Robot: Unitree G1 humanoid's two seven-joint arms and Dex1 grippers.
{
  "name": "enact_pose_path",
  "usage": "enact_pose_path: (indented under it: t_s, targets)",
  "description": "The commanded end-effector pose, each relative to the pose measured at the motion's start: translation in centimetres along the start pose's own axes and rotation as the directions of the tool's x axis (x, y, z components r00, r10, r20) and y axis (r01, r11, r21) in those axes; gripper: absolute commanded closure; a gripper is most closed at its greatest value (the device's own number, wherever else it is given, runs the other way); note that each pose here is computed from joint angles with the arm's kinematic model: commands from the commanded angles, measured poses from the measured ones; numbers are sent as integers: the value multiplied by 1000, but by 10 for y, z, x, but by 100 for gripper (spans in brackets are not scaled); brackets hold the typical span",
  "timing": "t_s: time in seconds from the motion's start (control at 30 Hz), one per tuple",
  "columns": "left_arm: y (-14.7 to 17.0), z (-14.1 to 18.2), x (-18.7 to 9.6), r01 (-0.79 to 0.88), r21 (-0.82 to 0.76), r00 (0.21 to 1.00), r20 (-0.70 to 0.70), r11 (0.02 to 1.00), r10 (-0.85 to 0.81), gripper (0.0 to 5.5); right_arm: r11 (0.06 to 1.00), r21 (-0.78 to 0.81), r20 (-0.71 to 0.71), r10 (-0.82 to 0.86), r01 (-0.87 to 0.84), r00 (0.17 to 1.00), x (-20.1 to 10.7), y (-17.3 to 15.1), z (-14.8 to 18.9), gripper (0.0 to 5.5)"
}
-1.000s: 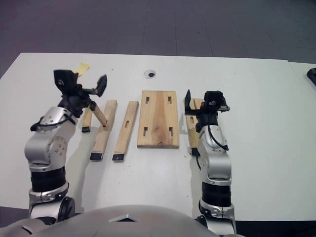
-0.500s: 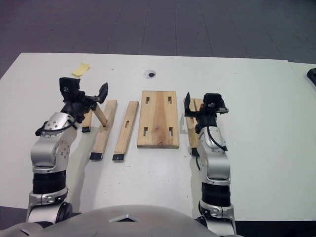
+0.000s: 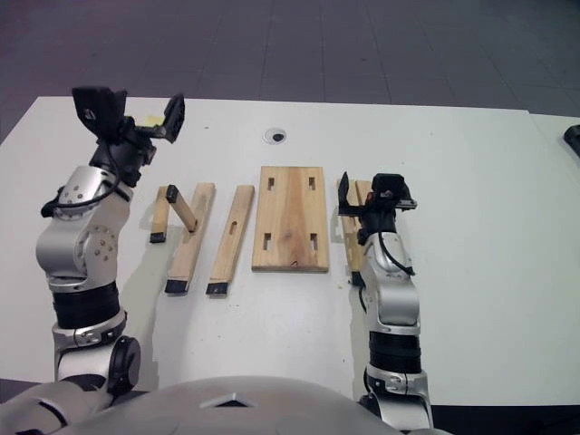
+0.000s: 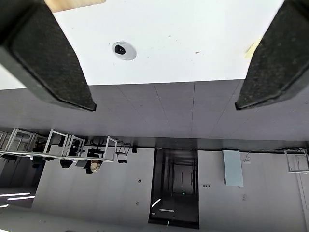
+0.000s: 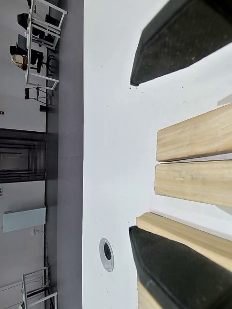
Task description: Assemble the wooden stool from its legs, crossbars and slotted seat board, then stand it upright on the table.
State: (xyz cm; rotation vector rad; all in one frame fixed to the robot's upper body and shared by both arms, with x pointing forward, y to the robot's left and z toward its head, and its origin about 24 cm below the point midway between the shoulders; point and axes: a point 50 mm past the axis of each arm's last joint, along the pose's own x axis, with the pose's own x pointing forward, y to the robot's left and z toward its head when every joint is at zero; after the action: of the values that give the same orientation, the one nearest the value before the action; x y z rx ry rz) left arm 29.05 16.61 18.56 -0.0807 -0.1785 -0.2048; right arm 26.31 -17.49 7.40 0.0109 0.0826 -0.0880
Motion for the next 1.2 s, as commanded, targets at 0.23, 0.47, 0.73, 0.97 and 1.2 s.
enact_pose_path:
  t_s: [0.23,0.47,0.73,0.97,1.2]
  targets:
    - [-2,-90,-28,-45,118,945,-317,992,81,13,999,-17,7,40,-40,999,17,0,5,10]
    - [-11,-63,-10,-7,74,985,-169,997,19,13,997,-34,-16,62,-62,998,18,-4,1,10]
    - [-4,17,0,-10,45,993,119,999,4,13,999,-23,-15,32,-32,999,17,-9,-3,10]
    - [-5,1,-45,49,84,998,-51,995,-45,13,1000,-22,-4,-17,16,1000,9,-16,-4,10]
    - [-9,-35,-98,106,74,950,-303,992,-79,13,996,-7,-21,-92,92,996,-8,-26,-14,10]
